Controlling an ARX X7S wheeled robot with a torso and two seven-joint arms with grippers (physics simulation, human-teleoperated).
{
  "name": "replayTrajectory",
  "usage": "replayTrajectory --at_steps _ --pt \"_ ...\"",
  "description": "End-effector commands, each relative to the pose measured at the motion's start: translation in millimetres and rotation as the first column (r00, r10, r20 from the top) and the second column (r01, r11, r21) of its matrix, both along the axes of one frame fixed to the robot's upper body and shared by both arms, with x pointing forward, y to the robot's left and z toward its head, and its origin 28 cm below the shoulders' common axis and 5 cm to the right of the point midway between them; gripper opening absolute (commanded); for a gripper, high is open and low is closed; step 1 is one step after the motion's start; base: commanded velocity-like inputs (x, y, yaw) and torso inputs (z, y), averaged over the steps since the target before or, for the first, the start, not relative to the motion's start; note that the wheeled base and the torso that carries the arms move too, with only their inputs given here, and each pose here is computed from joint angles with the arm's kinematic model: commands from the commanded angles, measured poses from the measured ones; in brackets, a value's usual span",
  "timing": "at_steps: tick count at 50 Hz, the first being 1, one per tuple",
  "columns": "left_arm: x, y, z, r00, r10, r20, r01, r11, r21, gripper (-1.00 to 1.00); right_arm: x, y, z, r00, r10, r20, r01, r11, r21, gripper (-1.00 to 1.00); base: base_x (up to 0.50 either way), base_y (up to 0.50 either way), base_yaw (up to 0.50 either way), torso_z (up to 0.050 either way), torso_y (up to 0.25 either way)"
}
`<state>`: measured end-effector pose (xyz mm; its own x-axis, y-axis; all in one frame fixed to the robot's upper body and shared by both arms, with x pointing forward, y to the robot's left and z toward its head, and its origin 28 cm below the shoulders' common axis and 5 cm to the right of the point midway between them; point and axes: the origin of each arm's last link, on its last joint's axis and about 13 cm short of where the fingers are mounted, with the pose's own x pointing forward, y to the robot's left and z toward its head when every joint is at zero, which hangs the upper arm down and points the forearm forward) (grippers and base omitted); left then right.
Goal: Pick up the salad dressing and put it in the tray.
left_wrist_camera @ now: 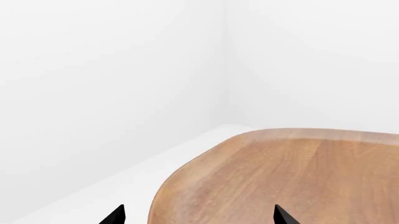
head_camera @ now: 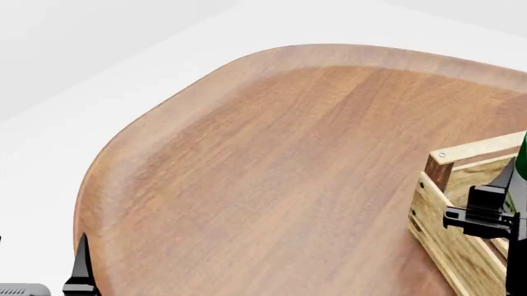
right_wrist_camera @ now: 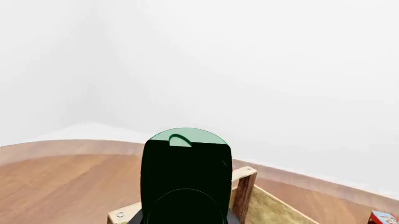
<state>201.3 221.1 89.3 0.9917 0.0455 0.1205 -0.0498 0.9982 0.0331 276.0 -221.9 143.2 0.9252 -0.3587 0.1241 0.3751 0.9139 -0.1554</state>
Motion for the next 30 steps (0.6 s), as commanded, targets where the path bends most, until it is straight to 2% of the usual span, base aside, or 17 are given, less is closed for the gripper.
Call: replayTrajectory --at_steps 1,18,30 --pt "0 0.8 2 1.000 0.001 0.018 -0.001 1.000 -0.004 1.00 12 -22.8 11 0.994 -0.104 0.020 0.104 0.995 0.014 -1.00 0.00 0.00 0.00 0.000 0.000" --pt "1 2.0 4 1.000 0.005 0.022 -0.005 1.000 -0.003 1.00 25 -56.7 -8 0.966 -0.253 -0.055 0.256 0.965 0.057 -1.00 0.00 0.00 0.00 0.000 0.001" --pt "0 0.9 3 1.000 0.003 0.021 -0.003 1.000 0.001 1.00 37 -78.3 -18 0.935 -0.334 -0.119 0.340 0.940 0.027 -1.00 0.00 0.00 0.00 0.000 0.001"
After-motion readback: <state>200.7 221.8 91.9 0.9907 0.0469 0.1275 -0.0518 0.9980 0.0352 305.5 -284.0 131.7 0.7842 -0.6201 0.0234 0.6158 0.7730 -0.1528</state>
